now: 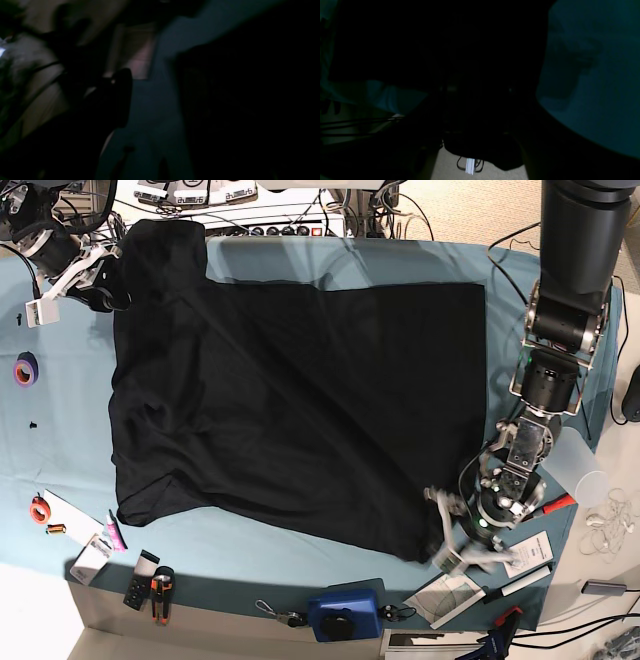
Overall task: Layout the t-shirt on the table in an organized manner, then fold the t-shirt properly
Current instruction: 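Reach the left gripper down to the shirt hem corner nearest it, then pull the hem corner with the left gripper to straighten the shirt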
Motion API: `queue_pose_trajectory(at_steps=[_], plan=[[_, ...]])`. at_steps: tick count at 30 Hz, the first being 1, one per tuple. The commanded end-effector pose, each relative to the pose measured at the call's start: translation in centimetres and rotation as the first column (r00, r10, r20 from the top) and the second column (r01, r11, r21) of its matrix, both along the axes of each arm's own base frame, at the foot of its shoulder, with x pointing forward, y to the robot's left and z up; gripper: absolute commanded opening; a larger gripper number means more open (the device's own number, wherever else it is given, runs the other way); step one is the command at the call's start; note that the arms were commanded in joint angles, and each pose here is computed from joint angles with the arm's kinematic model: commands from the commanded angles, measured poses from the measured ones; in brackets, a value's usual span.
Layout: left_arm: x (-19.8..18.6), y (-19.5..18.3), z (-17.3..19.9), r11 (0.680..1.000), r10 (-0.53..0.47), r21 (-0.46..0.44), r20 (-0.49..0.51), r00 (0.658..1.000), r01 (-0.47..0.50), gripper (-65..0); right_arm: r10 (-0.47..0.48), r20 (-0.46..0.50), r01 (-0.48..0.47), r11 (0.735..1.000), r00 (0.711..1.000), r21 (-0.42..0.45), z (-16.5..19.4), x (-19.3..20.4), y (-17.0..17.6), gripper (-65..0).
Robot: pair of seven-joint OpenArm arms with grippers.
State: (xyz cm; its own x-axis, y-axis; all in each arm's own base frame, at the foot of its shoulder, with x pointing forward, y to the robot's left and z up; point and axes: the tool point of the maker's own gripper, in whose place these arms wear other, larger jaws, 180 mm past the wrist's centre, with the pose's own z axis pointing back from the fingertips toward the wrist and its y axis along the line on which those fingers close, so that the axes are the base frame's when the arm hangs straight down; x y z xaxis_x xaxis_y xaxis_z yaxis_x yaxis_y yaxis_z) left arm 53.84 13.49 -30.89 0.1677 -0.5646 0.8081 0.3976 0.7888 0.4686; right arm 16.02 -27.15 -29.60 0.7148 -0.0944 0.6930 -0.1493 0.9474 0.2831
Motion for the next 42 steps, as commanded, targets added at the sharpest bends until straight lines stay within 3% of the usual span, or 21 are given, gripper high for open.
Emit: queue_pose_trajectory(at_steps=[1,4,6,11,17,21,24,27,33,35,39,42], plan=[[1.6,0.9,3.6,0.999,0.033,-0.008,0.098,0.995,-0.033,-31.9,0.014,0.04,-0.014,1.0,0.999,-0.012,1.0,0.4,-0.1,-43.1],[1.9,1.9,3.7,0.996,0.09,-0.002,0.11,0.99,-0.091,-31.9,0.014,0.04,-0.014,1.0,0.999,-0.012,1.0,0.4,-0.1,-43.1],[1.6,2.6,2.7,0.991,0.134,-0.007,0.041,0.99,-0.134,-33.0,0.014,0.04,-0.013,1.0,0.999,-0.012,1.0,0.4,-0.1,-43.1],[0.4,3.5,0.8,0.974,0.225,-0.009,-0.121,0.967,-0.228,-47.0,0.015,0.04,-0.014,1.0,0.999,-0.013,1.0,0.4,-0.1,-43.1],[-2.3,3.0,3.9,0.959,0.283,0.017,-0.071,0.956,-0.283,-65.0,0.015,0.028,-0.014,0.999,0.999,-0.032,0.8,0.3,-0.3,-43.1],[-5.3,2.9,6.4,0.934,0.344,0.112,-0.024,0.939,-0.339,-65.0,-0.009,-0.026,0.007,0.995,1.0,-0.099,-0.2,-0.3,-1.4,-43.1],[-7.5,3.6,7.8,0.892,0.435,0.15,-0.023,0.9,-0.427,-65.0,-0.009,-0.025,0.006,0.995,1.0,-0.097,-0.2,-0.3,-1.4,-43.1],[-9.2,4.0,8.1,0.871,0.461,0.196,-0.005,0.887,-0.451,-65.0,-0.009,-0.026,0.006,0.995,1.0,-0.098,-0.2,-0.3,-1.4,-43.1],[-13.6,3.7,3.5,0.87,0.457,0.265,-0.118,0.881,-0.416,-65.0,0.004,-0.013,-0.006,0.995,1.0,-0.095,0.2,0.0,-1.4,-43.1],[-15.5,3.5,2.5,0.866,0.46,0.288,-0.137,0.877,-0.409,-65.0,0.03,0.028,-0.028,0.998,0.999,-0.056,1.2,0.5,-0.8,-43.1],[-19.2,2.7,1.4,0.874,0.44,0.299,-0.154,0.885,-0.382,-65.0,0.092,0.189,-0.115,0.987,0.978,0.111,4.7,1.7,1.9,-43.1],[-21.5,1.9,1.3,0.887,0.417,0.287,-0.163,0.894,-0.361,-65.0,0.094,0.192,-0.118,0.986,0.977,0.116,4.8,1.7,2.0,-43.1]])
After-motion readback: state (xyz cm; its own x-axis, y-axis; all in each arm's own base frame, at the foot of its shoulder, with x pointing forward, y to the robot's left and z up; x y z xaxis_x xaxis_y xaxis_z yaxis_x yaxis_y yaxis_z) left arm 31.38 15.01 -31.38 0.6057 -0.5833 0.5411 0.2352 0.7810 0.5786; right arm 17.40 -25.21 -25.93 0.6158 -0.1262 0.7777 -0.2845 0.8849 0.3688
